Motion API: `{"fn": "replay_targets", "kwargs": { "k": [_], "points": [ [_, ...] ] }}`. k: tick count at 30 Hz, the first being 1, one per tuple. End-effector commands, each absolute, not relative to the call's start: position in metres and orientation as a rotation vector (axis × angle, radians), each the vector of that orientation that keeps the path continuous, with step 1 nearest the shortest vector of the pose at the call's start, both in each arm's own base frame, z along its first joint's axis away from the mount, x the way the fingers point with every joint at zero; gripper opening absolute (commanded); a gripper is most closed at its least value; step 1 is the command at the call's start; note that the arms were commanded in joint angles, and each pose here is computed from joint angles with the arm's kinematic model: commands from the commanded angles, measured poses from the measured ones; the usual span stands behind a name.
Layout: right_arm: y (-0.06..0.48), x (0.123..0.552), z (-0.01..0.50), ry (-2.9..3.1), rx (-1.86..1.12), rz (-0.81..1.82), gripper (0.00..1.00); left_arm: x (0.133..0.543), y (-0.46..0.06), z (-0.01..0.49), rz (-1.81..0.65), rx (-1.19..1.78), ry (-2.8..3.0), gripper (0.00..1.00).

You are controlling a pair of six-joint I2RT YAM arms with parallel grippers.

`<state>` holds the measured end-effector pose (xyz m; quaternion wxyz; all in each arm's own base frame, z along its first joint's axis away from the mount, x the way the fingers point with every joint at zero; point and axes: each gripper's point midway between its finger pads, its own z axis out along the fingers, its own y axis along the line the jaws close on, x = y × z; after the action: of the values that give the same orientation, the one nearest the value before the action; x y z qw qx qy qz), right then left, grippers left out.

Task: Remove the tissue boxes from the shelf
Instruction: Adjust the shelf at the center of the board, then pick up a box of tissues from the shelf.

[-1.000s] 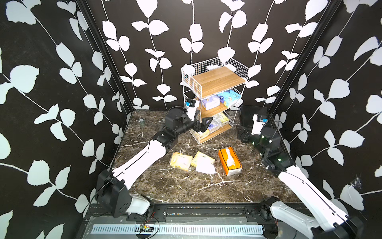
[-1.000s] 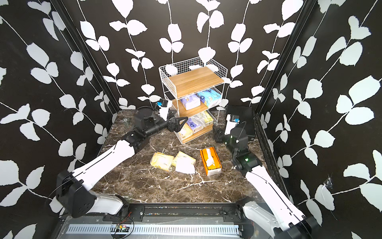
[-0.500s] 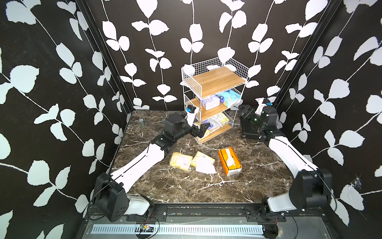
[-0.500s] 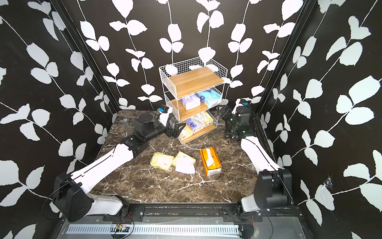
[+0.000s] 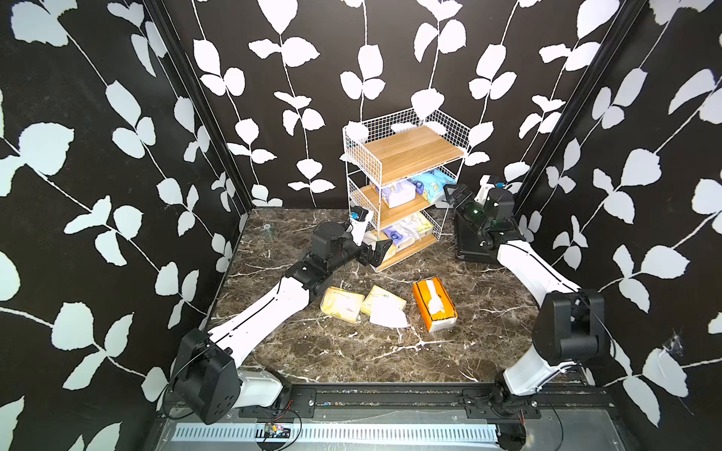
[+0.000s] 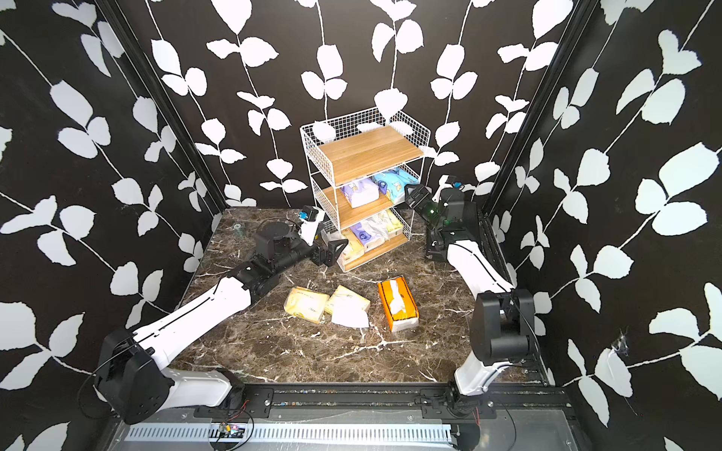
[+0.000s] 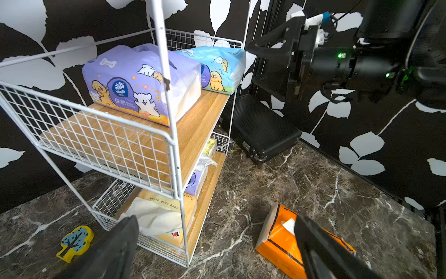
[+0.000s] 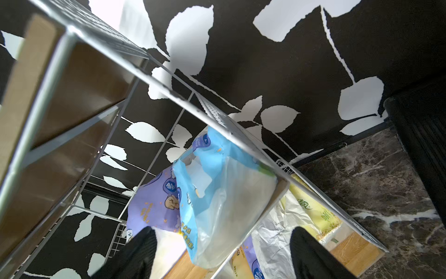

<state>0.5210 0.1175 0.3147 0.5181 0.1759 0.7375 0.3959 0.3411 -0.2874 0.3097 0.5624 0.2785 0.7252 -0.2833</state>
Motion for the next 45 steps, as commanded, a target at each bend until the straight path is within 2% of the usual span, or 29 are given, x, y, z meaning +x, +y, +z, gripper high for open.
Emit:
{"fn": "replay_targets", "kwargs": {
  "k": [1, 8, 22, 25, 32, 39, 44, 45],
  "points": [
    [0.127, 0.528, 0.343, 1.703, 0.394, 0.965, 0.87, 0.338, -0.286, 0.322, -0.678, 0.644, 1.658, 0.99],
    [0.142, 0.531, 0.330, 1.743, 0.412, 0.916, 0.86, 0.339, -0.292, 0.312, -0.706, 0.655, 1.674, 0.99],
    [0.136, 0.544, 0.306, 1.796, 0.462, 0.783, 0.70, 0.330, -0.282, 0.313, -0.684, 0.657, 1.665, 0.99],
    [0.136, 0.544, 0.305, 1.804, 0.451, 0.765, 0.62, 0.329, -0.282, 0.314, -0.686, 0.655, 1.663, 0.99],
    [0.130, 0.534, 0.321, 1.777, 0.412, 0.718, 0.32, 0.329, -0.284, 0.315, -0.703, 0.649, 1.668, 0.99],
    [0.124, 0.520, 0.333, 1.758, 0.387, 0.690, 0.08, 0.329, -0.287, 0.318, -0.736, 0.639, 1.676, 0.99],
    [0.117, 0.511, 0.329, 1.763, 0.397, 0.657, 0.00, 0.330, -0.288, 0.324, -0.753, 0.623, 1.680, 0.99],
    [0.113, 0.502, 0.342, 1.738, 0.392, 0.656, 0.00, 0.330, -0.288, 0.325, -0.757, 0.619, 1.681, 0.99]
  ]
}}
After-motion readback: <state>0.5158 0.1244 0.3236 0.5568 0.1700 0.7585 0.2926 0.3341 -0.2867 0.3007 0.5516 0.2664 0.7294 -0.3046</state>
